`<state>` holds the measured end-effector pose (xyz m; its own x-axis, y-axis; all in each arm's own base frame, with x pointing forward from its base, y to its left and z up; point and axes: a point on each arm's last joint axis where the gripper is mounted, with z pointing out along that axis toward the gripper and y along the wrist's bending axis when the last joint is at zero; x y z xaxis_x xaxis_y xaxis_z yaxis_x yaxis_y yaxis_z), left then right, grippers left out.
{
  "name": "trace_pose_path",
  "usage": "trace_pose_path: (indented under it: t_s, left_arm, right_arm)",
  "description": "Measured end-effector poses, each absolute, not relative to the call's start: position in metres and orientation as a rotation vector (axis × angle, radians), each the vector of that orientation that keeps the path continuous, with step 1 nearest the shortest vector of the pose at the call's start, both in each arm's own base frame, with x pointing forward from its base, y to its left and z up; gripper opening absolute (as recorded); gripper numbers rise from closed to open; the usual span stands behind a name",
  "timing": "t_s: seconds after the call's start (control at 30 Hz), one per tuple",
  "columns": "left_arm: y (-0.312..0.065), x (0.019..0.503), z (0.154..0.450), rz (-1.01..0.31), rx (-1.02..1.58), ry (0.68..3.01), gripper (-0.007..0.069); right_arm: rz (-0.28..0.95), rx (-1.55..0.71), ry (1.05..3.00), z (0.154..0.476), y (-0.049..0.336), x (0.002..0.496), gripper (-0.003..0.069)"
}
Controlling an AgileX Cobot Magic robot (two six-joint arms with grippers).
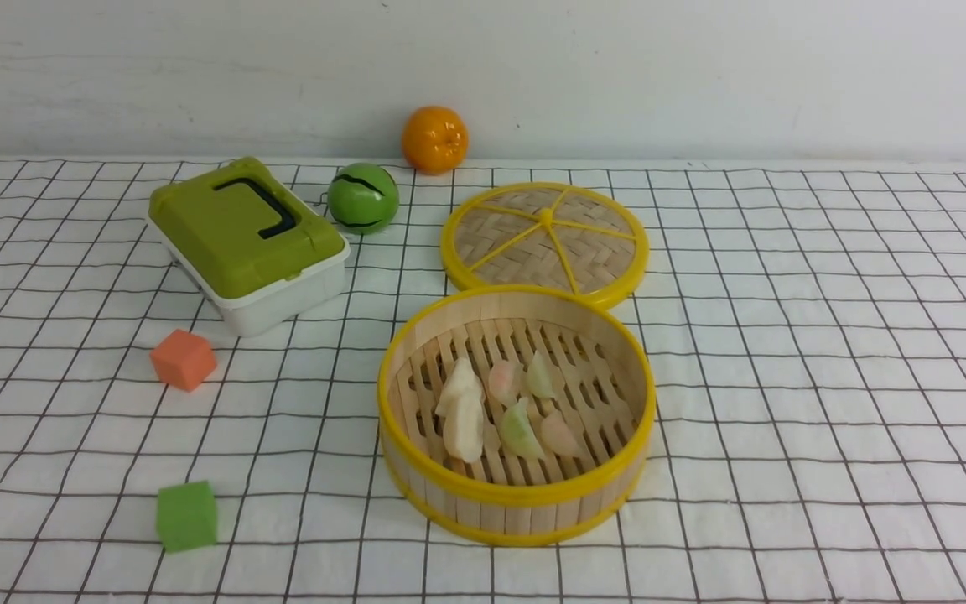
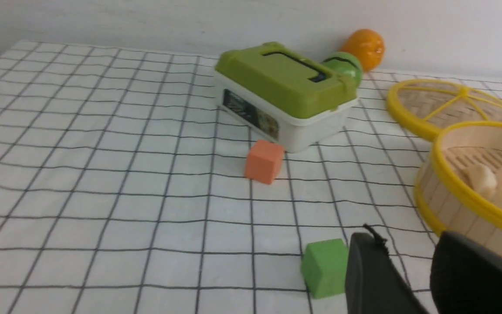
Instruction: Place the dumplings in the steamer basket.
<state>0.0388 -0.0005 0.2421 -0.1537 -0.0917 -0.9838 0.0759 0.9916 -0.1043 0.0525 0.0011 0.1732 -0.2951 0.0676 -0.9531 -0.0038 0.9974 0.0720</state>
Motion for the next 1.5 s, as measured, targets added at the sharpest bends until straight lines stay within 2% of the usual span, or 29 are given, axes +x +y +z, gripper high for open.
trace_pose_path:
  t_s: [0.13,0.3,0.47,0.7,0.83,1.1,1.23,1.5]
  left_arm:
    - [-0.004,0.045,0.231,-0.181,0.007,1.671,0.0212]
    - [-0.008,0.055,0.198,-0.206,0.012,1.612,0.0218]
    - [-0.008,0.055,0.19,-0.243,-0.032,1.664,0.0218]
    - [-0.008,0.053,0.174,-0.236,-0.043,1.843,0.0218]
    - [-0.008,0.052,0.171,-0.232,-0.041,1.869,0.0218]
    - [-0.007,0.052,0.171,-0.219,-0.033,1.87,0.0132]
    - [-0.007,0.052,0.171,-0.219,-0.033,1.87,-0.0003]
    - [-0.007,0.052,0.171,-0.219,-0.033,1.87,-0.0013]
  right_arm:
    - [0.07,0.046,1.869,0.173,0.001,0.052,0.0008]
    - [0.071,0.047,1.869,0.173,0.001,0.052,0.0017]
    - [0.07,0.048,1.869,0.173,0.001,0.052,0.002]
    - [0.07,0.048,1.869,0.173,0.001,0.052,0.0029]
    - [0.07,0.048,1.869,0.173,0.001,0.052,0.003]
    - [0.07,0.048,1.869,0.173,0.001,0.052,0.0038]
    - [0.07,0.048,1.869,0.173,0.001,0.052,0.0042]
    - [0.07,0.048,1.869,0.173,0.001,0.052,0.0053]
